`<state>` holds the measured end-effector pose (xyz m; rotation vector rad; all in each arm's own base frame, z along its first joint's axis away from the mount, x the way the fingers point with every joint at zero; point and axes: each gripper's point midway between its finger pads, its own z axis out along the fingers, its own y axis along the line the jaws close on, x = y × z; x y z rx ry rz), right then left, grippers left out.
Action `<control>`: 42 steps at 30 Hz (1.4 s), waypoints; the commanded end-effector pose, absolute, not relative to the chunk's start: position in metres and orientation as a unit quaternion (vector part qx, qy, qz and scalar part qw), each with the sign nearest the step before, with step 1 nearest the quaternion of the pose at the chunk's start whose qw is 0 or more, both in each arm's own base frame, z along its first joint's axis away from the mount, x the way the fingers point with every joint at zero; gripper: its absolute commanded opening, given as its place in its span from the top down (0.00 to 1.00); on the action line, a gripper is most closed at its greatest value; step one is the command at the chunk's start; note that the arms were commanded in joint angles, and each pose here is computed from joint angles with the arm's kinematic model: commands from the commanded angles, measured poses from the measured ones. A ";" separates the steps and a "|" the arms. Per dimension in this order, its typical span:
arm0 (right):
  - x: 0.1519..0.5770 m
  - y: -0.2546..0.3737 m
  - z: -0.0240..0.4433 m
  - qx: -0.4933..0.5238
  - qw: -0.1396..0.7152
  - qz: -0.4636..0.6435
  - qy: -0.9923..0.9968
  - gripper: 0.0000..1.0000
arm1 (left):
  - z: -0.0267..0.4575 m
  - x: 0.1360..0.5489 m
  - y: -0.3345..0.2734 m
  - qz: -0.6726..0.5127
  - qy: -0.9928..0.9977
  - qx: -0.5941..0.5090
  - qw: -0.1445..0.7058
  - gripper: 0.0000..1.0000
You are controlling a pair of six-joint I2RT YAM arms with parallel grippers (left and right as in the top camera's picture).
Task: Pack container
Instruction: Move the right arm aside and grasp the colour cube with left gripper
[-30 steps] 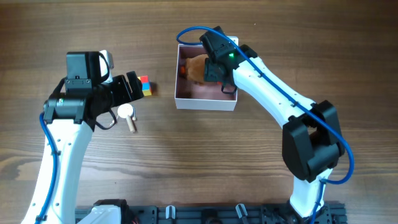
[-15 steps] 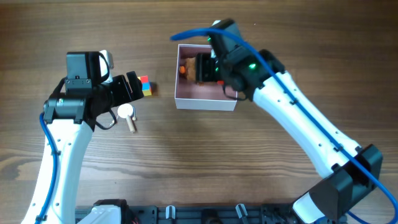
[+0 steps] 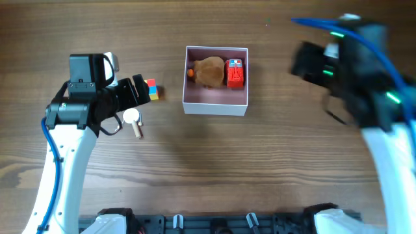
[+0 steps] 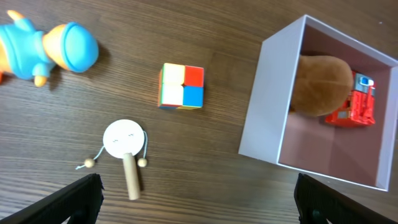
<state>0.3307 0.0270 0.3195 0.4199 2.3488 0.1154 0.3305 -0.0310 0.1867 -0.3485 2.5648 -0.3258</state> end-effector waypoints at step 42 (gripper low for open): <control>0.319 -0.037 0.257 0.215 0.234 -0.040 0.947 0.00 | 0.044 0.424 -0.038 0.039 0.990 -0.095 0.093 0.14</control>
